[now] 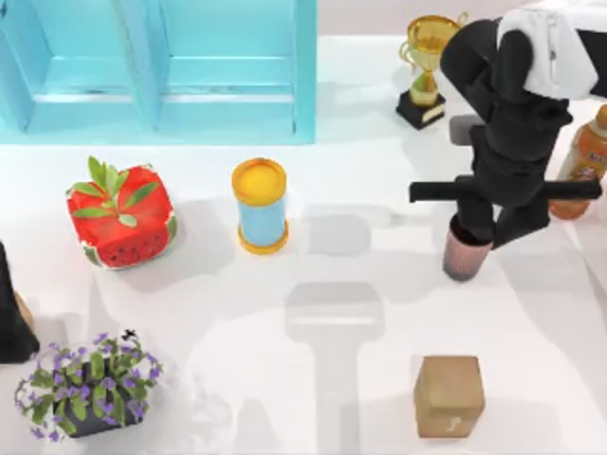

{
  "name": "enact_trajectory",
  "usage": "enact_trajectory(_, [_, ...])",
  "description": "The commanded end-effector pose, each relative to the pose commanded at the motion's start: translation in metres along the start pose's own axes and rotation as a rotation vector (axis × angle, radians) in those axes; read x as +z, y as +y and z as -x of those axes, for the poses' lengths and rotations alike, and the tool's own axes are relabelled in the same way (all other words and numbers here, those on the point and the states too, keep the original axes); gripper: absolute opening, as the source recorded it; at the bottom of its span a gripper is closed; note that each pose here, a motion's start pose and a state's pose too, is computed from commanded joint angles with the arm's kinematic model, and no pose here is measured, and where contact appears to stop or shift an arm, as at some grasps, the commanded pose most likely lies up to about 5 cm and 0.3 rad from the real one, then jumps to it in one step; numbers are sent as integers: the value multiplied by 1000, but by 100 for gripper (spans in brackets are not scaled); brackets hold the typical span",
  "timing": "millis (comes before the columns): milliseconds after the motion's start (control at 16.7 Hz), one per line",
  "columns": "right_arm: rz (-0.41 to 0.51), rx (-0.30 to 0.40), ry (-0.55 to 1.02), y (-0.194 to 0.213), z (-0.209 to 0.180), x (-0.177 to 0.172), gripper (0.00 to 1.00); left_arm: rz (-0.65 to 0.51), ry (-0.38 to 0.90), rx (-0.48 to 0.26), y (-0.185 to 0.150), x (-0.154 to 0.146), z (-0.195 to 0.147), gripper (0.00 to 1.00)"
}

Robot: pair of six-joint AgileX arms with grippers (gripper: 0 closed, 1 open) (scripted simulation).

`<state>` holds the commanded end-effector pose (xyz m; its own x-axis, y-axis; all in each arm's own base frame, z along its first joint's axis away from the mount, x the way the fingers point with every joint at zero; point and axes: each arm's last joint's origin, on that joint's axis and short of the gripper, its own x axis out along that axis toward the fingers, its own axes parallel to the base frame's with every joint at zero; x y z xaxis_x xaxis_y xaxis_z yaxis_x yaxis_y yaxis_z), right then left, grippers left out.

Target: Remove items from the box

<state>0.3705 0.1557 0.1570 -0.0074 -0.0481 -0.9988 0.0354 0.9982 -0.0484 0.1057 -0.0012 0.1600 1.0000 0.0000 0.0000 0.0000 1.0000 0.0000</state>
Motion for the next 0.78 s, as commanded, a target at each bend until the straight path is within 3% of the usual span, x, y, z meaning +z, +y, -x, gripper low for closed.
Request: enact_trajectory(780, [0, 0, 0, 0, 0, 0, 98, 0, 0, 0, 0, 0, 0, 100])
